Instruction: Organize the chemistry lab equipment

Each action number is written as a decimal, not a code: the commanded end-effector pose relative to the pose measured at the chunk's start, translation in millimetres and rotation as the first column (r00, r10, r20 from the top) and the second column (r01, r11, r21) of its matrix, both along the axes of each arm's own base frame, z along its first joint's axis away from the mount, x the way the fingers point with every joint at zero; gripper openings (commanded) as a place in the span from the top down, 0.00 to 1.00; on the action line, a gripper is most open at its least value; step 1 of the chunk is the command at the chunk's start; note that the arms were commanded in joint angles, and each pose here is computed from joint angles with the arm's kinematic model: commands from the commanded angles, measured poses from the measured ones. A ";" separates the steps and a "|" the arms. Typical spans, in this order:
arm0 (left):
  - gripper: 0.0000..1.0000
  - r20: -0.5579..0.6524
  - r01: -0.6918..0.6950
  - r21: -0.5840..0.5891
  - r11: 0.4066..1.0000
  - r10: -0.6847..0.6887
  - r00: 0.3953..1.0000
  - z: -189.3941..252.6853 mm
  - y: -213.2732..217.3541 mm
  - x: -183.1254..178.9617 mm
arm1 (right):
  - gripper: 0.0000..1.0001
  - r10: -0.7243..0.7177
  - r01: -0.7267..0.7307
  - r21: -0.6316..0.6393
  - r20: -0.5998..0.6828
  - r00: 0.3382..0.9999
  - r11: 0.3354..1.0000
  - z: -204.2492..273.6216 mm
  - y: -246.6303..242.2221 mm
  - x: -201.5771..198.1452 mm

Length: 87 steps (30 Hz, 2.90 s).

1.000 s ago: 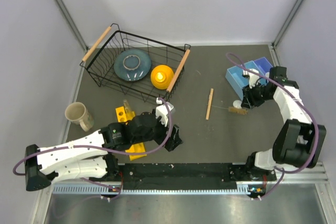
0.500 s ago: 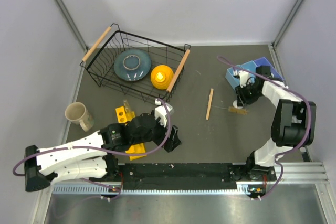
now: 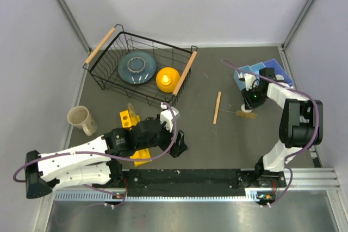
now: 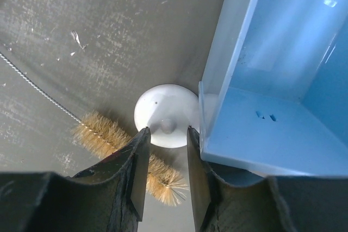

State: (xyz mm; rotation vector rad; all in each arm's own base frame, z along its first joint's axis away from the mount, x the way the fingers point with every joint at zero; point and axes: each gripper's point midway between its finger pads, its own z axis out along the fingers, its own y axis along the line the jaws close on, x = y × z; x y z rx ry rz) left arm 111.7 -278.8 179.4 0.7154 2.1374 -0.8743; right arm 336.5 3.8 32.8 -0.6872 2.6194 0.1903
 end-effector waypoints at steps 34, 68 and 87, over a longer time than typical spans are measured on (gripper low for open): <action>0.01 -0.009 0.007 -0.229 0.973 -0.009 1.000 32.5 -60.1 13.0 | 0.99 0.004 -0.009 0.060 0.084 0.996 0.998 23.7 22.4 15.5; 0.13 -0.423 -0.243 -0.625 0.742 -0.060 0.904 16.0 -140.7 106.3 | 1.00 0.268 -0.334 0.543 0.198 0.943 0.770 128.2 145.0 -78.7; 0.15 -0.354 -0.238 -0.562 0.792 0.030 0.935 20.5 -121.3 113.0 | 1.00 0.207 -0.294 0.463 0.232 0.951 0.836 141.2 127.4 -34.7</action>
